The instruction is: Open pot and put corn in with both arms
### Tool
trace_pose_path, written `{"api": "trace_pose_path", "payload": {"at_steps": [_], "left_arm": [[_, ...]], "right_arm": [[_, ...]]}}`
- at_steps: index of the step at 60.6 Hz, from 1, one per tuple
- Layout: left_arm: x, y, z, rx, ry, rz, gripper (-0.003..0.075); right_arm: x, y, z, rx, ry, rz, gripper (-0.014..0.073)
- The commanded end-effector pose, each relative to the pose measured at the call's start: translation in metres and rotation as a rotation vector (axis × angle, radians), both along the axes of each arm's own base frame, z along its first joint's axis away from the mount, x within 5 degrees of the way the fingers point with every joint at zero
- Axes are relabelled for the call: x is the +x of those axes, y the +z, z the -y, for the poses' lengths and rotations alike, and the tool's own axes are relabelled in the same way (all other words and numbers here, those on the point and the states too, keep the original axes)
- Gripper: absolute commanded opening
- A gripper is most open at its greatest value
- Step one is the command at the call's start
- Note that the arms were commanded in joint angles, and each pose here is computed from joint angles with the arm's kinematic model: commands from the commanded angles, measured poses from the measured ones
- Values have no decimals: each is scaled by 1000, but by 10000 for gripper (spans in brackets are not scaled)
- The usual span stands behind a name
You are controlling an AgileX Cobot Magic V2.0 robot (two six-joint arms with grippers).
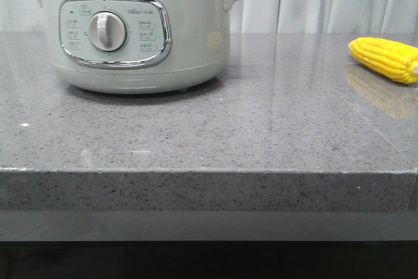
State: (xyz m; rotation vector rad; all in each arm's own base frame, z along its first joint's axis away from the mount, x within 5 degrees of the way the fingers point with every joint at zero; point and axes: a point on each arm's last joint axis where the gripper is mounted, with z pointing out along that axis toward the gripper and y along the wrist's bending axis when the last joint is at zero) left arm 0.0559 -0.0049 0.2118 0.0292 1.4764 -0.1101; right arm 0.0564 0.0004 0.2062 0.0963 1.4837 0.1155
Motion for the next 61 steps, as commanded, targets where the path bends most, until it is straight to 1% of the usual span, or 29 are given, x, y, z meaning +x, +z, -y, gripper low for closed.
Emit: {"api": "trace_pose_path", "payload": {"at_steps": [1, 30, 38, 43, 47, 50, 52, 61], "left_arm": [[-3, 7, -1, -18, 10, 98, -20], [-3, 7, -1, -18, 10, 98, -20], [-3, 7, -1, -18, 10, 98, -20], [-4, 12, -2, -23, 14, 147, -20], [-6, 22, -2, -39, 16, 195, -20], [-8, 30, -2, -55, 14, 208, -20], [-10, 40, -2, -63, 10, 218, -20], [-16, 83, -1, -59, -6, 194, -20]], "right_arm": [[-3, 8, 0, -10, -7, 106, -67], [-3, 8, 0, -10, -7, 107, -67], [-4, 11, 0, -10, -8, 137, -67], [-4, 13, 0, -9, -7, 126, -67], [-5, 19, 0, -9, -6, 105, -67], [-7, 27, 0, -9, -5, 98, -67], [-9, 34, 0, -9, -4, 97, -67], [-18, 72, 0, -11, -2, 96, -67]]}}
